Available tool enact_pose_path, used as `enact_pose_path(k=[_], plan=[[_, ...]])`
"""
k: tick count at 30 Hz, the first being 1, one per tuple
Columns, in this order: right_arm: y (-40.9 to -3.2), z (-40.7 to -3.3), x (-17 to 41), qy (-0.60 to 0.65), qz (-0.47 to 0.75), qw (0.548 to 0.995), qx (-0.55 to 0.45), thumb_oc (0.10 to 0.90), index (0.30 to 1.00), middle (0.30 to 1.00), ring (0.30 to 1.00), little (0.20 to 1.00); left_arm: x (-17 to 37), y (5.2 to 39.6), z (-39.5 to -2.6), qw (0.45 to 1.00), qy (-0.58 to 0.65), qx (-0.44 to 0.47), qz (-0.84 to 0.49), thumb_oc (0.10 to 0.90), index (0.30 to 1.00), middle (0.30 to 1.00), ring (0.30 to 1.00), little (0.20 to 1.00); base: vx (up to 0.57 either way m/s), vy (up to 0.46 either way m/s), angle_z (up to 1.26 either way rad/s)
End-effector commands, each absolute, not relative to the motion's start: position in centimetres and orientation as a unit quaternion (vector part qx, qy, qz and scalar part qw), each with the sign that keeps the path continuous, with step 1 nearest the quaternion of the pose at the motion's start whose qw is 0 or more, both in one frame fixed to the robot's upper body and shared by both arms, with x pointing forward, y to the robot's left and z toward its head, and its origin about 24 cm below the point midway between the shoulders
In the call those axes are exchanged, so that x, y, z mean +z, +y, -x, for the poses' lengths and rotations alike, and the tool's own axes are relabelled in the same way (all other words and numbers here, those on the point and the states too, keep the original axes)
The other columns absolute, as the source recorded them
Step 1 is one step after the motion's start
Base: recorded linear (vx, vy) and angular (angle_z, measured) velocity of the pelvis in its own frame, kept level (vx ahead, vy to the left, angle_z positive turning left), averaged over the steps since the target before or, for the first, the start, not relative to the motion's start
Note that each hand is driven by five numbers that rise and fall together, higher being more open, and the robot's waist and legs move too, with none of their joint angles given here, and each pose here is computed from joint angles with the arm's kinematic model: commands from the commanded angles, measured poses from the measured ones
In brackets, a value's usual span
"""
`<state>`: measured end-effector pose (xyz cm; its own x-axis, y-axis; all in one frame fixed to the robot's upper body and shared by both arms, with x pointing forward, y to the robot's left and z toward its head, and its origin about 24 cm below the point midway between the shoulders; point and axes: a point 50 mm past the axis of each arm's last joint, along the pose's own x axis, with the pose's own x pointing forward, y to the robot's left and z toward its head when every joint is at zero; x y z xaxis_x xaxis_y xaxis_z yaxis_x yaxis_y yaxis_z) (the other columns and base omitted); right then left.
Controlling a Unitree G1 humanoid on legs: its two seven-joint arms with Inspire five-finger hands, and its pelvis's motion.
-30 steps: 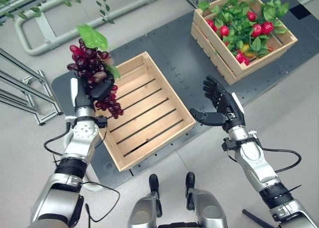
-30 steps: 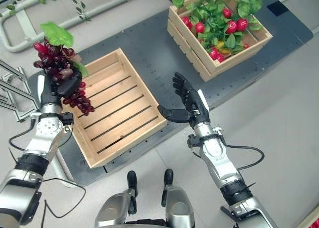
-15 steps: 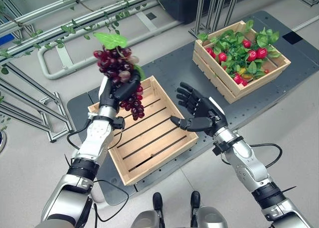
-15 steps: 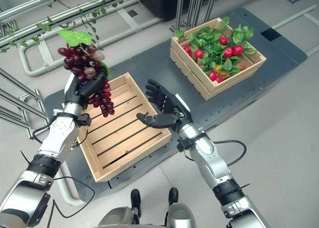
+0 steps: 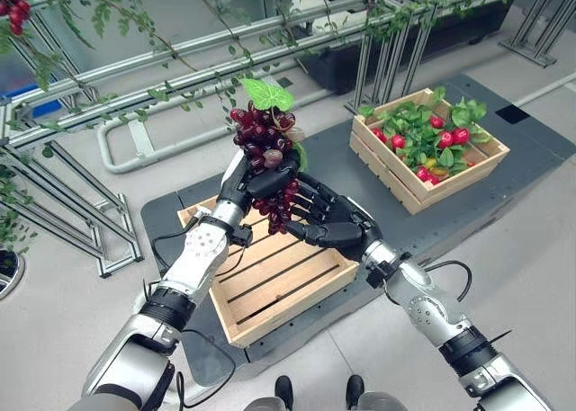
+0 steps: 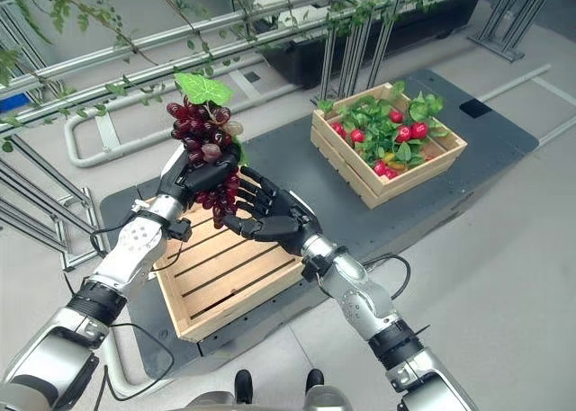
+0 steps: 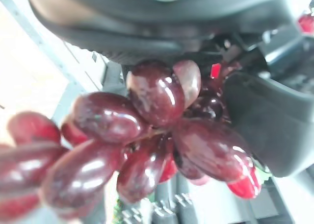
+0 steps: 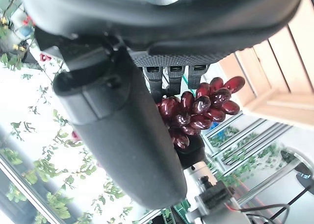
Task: Pick up the fruits from the basket on one side to the basket on the other side
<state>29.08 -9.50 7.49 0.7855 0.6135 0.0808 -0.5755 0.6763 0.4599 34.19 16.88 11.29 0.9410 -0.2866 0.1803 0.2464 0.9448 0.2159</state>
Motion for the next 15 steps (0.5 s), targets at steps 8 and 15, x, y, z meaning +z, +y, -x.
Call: enact_pose_path(k=[8,15], plan=[[-5.7,-29.3,10.3,-0.003,-0.350,0.861,0.369,0.800,0.900,0.900,0.900,0.900,15.2,12.2,-33.4,0.944,-0.240,-0.225,-0.025,0.400,0.300,0.300,0.300,0.300,0.02,-0.004,0.00],[-5.3,-29.3,10.9,-0.016,-0.371,0.852,0.368,0.800,0.900,0.900,0.900,0.900,14.2,11.3,-33.2,0.943,-0.224,-0.243,-0.035,0.400,0.300,0.300,0.300,0.300,0.00,-0.001,0.00]])
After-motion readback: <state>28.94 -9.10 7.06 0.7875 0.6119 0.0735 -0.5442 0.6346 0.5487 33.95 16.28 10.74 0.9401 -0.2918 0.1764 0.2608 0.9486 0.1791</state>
